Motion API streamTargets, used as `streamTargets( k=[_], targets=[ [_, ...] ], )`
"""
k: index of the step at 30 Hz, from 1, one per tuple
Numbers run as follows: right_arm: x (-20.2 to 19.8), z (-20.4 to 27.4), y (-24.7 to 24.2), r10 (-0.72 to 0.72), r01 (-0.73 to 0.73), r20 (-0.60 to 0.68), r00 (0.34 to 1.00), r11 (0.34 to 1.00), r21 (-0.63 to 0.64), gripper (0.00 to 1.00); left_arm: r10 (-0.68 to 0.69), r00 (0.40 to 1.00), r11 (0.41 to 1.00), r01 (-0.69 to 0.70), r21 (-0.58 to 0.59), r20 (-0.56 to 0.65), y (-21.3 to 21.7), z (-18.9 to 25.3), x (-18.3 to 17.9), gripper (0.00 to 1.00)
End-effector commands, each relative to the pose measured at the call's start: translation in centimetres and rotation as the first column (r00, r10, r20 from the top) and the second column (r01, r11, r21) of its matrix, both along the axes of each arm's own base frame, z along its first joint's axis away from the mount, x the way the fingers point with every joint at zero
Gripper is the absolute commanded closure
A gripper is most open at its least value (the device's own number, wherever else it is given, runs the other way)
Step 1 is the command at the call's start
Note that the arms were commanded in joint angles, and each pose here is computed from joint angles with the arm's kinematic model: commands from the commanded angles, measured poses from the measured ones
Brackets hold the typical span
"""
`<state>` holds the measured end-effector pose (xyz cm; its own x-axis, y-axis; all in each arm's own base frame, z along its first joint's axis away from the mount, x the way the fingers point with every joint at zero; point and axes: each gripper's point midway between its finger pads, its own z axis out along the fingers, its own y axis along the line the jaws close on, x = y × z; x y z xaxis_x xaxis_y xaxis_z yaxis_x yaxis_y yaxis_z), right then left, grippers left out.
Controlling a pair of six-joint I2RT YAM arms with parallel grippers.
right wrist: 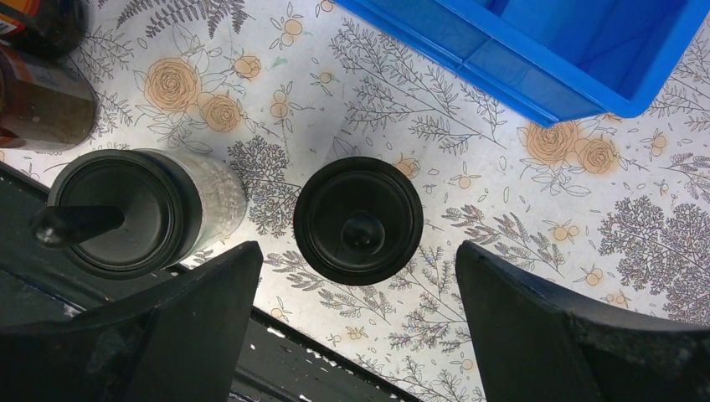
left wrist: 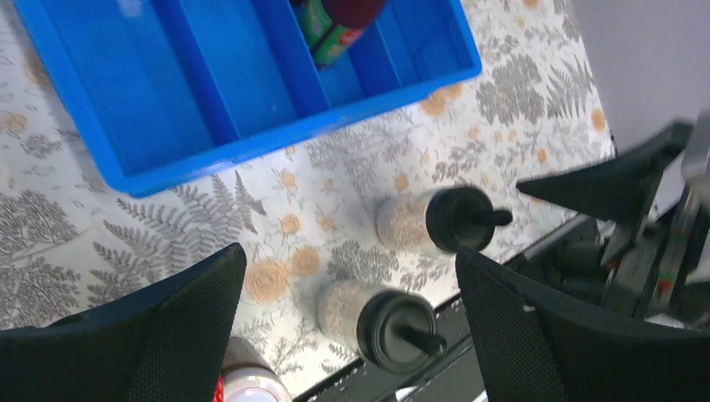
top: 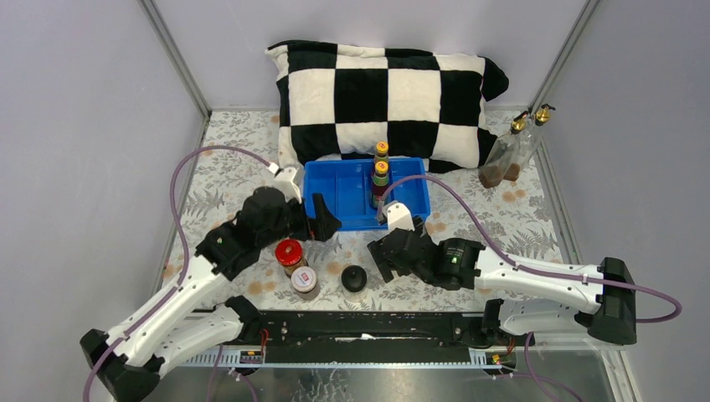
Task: Organize the condiment bottles
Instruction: Pick up the bottle from the center of the board.
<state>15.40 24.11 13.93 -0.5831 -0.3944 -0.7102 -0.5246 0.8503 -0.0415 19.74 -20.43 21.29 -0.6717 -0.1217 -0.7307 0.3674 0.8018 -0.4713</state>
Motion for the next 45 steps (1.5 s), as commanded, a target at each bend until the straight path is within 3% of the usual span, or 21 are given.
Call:
streamTargets(
  k=[1,7,12,20,26,34,45],
  targets=[
    [0.7,0.5,0.5,-0.008,0.007,0.043,0.999,1.0,0.011,0.06,0.003,0.999,0.998,0.0,-0.065,0.039,-0.8,3.2,4.2,0.01],
    [0.4,0.4,0.3,-0.015,0.014,0.036,0.999,0.999,0.041,0.05,0.044,0.999,0.999,-0.044,-0.013,0.029,-1.7,3.6,9.7,0.01],
    [0.1,0.4,0.1,-0.012,0.01,0.029,1.0,0.998,0.065,0.05,0.046,0.999,0.998,-0.045,0.054,-0.009,-2.0,1.8,11.6,0.02],
    [0.0,-0.7,0.5,0.02,-0.02,0.019,1.0,0.999,0.028,0.05,0.03,0.999,1.0,-0.03,0.006,-0.035,-0.4,-0.3,5.0,0.06],
    [1.2,-1.3,0.2,-0.034,0.034,0.065,0.997,0.999,-0.006,0.02,0.028,0.999,0.999,-0.03,-0.035,-0.043,0.8,-0.4,1.2,0.1],
    [3.2,-1.0,-0.1,-0.096,0.094,0.076,0.993,0.995,0.032,0.02,0.03,0.998,0.999,-0.031,-0.032,-0.047,1.4,-0.9,0.3,0.1],
    [3.8,-2.9,1.3,-0.055,0.056,-0.026,0.998,0.997,0.059,0.08,0.026,0.999,0.999,-0.027,-0.042,-0.029,1.6,-0.5,-0.1,0.09]
  ],
)
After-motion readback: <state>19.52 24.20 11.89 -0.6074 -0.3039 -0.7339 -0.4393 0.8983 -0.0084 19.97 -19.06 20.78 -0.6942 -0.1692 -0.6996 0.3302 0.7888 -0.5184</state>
